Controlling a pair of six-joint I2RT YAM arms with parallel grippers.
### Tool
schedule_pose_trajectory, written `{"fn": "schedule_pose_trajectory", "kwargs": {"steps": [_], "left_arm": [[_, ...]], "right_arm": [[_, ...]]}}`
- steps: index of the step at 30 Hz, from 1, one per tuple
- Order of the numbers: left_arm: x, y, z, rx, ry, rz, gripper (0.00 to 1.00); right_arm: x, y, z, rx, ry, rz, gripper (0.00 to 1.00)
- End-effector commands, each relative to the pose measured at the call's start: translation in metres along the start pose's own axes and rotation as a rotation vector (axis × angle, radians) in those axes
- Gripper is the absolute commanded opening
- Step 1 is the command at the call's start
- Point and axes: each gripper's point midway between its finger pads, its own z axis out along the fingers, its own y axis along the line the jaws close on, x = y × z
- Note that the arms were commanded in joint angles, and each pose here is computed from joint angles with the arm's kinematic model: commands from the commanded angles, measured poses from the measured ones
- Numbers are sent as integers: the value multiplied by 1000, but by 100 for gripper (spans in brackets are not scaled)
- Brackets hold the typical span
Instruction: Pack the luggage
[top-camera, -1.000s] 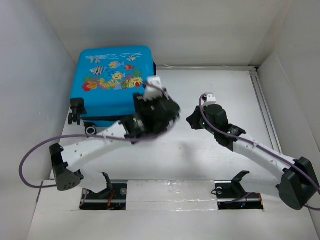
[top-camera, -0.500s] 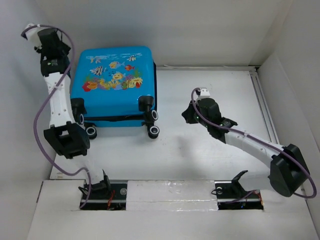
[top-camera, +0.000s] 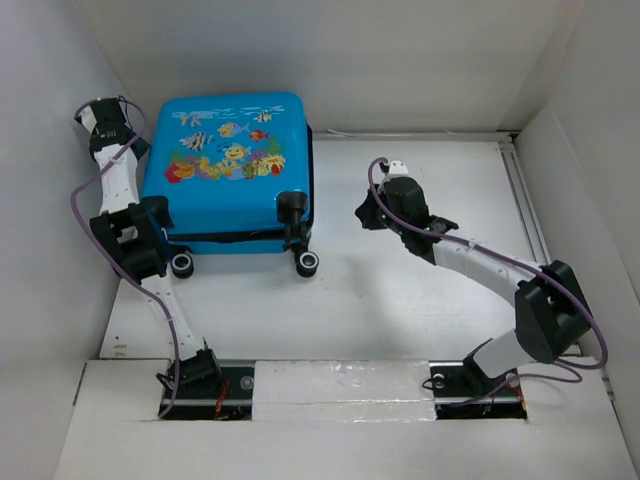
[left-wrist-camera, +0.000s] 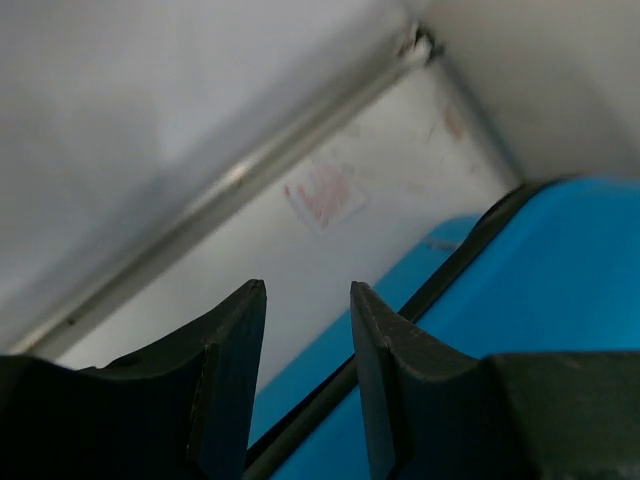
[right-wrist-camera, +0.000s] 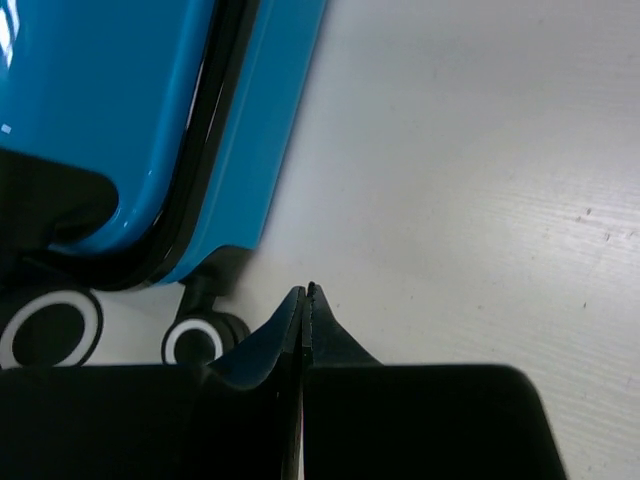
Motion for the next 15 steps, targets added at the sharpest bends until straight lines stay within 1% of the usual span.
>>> {"fn": "schedule_pose_trajectory", "kwargs": {"steps": [1,3,4,5,6,7,8,9,10,11,12,13,15], "left_arm": [[19,-14,-2,81,57,35,35],[53,-19,10,100,120,55,35],[63,-22,10,99,139,52,35],[85,-37,8,126,170,79,35],[107,-38,9,126,199,86,35],[121,-43,6,127,210,88,35],[131,-59,-8,161,208,79,35],[159,-51,-9,153,257,77,35],[163,-60,-13,197,242,56,35],[166,-61,-16,219,243,38,35],[169,-69,-28,255,249,13,35],[181,-60,-26,250,256,14,35],[193,-64,-36,265,271,22,35]], "right_arm": [[-45,-3,12,4,-111,-3,0],[-58,-22,21,37,-125,15,0],[-61,-26,25,39,-123,21,0],[-69,-36,28,55,-143,40,0],[-77,-39,31,61,-156,44,0],[-76,-46,41,74,-151,67,0],[-79,-52,46,86,-152,72,0],[-98,-60,51,109,-189,80,0],[-90,-70,68,131,-165,104,0],[-92,-79,75,148,-157,110,0],[-94,-80,83,116,-142,128,0],[-105,-71,89,79,-152,126,0],[-94,-68,108,60,-118,132,0]]}}
